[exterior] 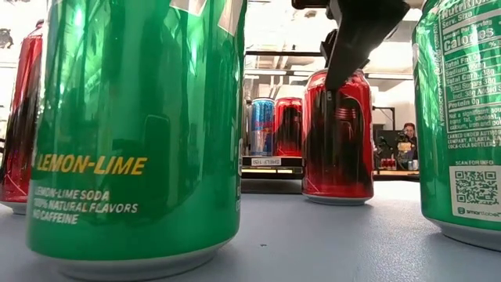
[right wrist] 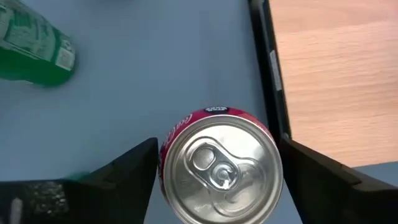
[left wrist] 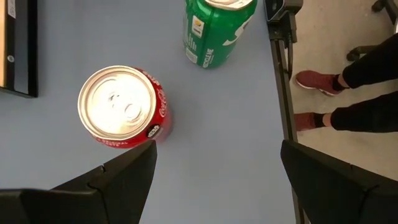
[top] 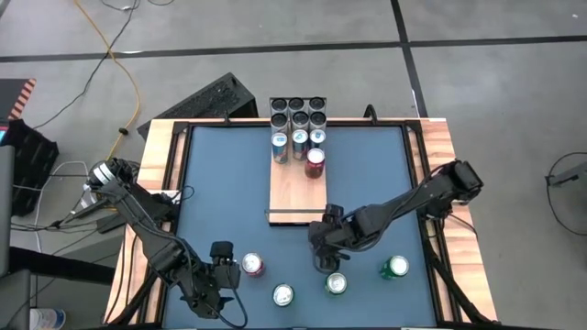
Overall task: Place canned beverage on shelf
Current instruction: Put the right red soda can on the shelf aligned with the other red soda can
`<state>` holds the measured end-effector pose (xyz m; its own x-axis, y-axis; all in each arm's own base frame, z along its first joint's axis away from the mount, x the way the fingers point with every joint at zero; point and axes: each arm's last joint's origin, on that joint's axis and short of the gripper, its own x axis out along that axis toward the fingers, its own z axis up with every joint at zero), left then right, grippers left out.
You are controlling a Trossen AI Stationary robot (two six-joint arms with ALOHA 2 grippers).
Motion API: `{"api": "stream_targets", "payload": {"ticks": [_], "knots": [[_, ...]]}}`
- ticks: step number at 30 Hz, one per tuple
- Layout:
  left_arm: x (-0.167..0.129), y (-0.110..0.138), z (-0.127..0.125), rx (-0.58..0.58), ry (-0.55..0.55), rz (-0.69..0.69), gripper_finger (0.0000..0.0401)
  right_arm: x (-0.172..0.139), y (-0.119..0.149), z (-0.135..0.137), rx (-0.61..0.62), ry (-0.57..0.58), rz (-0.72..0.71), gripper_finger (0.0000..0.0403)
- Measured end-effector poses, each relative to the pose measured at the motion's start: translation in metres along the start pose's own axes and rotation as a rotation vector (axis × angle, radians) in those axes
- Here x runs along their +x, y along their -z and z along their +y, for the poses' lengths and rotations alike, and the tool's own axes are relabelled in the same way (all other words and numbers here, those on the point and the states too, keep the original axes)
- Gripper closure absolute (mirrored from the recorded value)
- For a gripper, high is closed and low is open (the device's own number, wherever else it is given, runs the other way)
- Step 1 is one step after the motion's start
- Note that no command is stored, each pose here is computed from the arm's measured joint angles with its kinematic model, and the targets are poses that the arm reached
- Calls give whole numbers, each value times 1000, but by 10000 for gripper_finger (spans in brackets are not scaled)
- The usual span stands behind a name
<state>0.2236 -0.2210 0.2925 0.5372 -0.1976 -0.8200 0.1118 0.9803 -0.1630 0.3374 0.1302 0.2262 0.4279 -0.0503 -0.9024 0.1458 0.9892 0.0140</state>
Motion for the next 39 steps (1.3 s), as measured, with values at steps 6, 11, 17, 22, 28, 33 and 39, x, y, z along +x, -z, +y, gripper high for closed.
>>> {"api": "stream_targets", "payload": {"ticks": [6, 11, 17, 22, 28, 33, 39], "knots": [[0, 0, 0, 6, -7, -5, 71, -9, -4, 0, 5, 19, 30, 123], [0, 0, 0, 6, -13, -11, 71, -14, -6, 3, -1, 8, 28, 153], [0, 0, 0, 7, -13, -11, 71, -32, -13, 9, -47, -15, 49, 160], [0, 0, 0, 7, -13, -11, 71, -50, -24, 10, -105, -24, 28, 161], [0, 0, 0, 7, -13, -11, 71, -95, -47, 3, -215, -63, -7, 162], [0, 0, 0, 11, -12, -11, 71, -145, -67, -10, -280, -130, -87, 162], [0, 0, 0, 26, -12, -12, 71, -212, -91, -47, -294, -94, -304, 162]]}}
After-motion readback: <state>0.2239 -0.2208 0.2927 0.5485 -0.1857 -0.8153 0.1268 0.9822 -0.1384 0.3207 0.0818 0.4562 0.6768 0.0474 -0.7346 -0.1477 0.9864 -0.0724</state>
